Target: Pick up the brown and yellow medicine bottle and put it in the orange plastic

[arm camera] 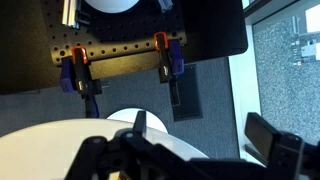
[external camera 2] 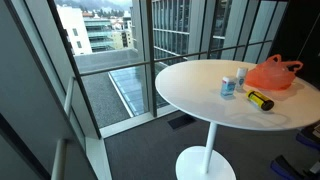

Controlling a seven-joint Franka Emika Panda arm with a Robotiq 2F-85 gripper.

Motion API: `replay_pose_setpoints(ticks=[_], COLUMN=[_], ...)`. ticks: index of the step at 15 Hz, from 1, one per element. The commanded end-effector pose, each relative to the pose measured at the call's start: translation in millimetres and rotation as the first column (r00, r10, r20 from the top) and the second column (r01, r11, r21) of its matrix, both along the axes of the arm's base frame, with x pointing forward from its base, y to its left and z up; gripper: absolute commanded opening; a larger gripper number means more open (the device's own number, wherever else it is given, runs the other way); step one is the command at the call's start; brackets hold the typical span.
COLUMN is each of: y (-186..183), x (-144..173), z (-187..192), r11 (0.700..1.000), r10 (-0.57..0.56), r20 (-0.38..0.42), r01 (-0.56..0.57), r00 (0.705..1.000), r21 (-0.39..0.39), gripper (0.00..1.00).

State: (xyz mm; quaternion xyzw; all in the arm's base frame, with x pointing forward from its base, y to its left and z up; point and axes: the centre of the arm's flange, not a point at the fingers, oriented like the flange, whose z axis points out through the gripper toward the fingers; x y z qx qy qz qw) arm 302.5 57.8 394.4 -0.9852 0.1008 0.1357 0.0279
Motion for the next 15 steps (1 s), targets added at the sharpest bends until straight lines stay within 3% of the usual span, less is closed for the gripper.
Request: replay_pose_setpoints(ticks=[1, 8, 15], y=[0, -9, -41], x=[0, 22, 72], z=[0, 15, 15], r11=[1.0, 0.999, 0.987], r10=[0.0, -0.025, -0.086], r20=[0.0, 0.045, 0.165], r01=[0.0, 0.027, 0.107], r00=[1.0, 0.999, 0.982], r21=[0.0, -0.036, -0.124], gripper=[1.0, 1.0, 1.0])
